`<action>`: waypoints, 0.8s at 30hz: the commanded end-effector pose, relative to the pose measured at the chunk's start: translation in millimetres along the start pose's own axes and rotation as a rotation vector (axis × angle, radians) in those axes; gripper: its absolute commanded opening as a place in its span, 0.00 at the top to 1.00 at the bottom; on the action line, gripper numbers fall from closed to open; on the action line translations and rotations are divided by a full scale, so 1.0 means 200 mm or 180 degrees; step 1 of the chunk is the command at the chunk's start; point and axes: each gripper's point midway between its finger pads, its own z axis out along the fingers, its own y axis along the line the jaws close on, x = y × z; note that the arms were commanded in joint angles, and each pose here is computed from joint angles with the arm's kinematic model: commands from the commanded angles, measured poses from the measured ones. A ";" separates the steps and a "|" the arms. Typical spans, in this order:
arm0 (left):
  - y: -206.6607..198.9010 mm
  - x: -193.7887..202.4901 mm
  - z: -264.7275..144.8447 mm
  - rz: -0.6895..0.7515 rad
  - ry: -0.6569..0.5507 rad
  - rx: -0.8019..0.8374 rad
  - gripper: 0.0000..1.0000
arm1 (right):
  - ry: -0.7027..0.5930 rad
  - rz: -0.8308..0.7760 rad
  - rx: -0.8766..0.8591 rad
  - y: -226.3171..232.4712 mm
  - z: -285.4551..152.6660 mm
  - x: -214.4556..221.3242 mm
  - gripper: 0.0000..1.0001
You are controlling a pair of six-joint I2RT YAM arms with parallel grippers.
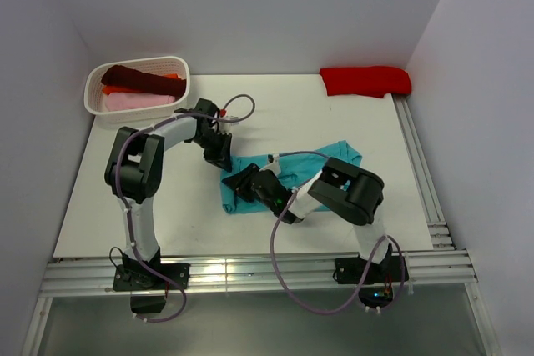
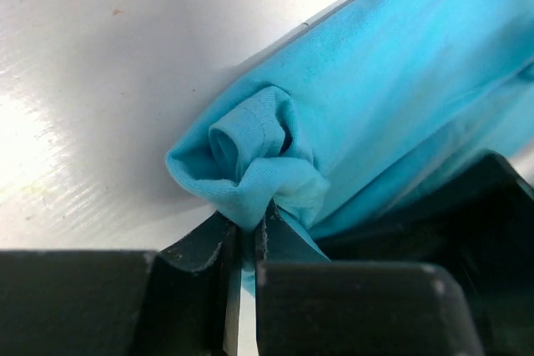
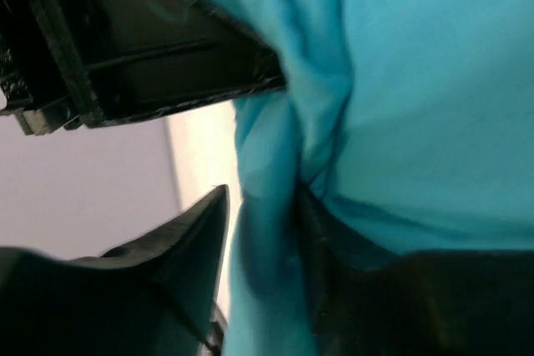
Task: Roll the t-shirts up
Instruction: Roll the tshirt
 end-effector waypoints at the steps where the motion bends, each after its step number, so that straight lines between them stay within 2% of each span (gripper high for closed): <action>1: 0.04 -0.10 -0.07 0.0255 -0.0224 -0.0512 0.97 | -0.0016 -0.0606 0.0725 -0.15 -0.08 0.04 0.48; 3: 0.04 -0.10 -0.09 0.0297 -0.0213 -0.0566 0.98 | -0.0158 -0.0760 0.0824 -0.07 -0.08 0.00 0.44; 4: 0.04 -0.10 -0.09 0.0308 -0.0209 -0.0609 0.98 | -0.0106 -0.0915 0.1113 -0.15 -0.13 0.03 0.42; 12: 0.05 -0.09 -0.10 0.0380 -0.0141 -0.0742 0.99 | -0.0359 -0.1499 0.1891 -0.10 -0.30 -0.02 0.40; 19: 0.04 -0.09 -0.10 0.0407 -0.0108 -0.0760 0.99 | -0.0639 -0.1987 0.2004 0.12 -0.42 -0.04 0.39; 24: 0.02 -0.08 -0.09 0.0437 -0.0082 -0.0762 0.99 | -0.0606 -0.2379 0.1749 0.33 -0.34 0.00 0.42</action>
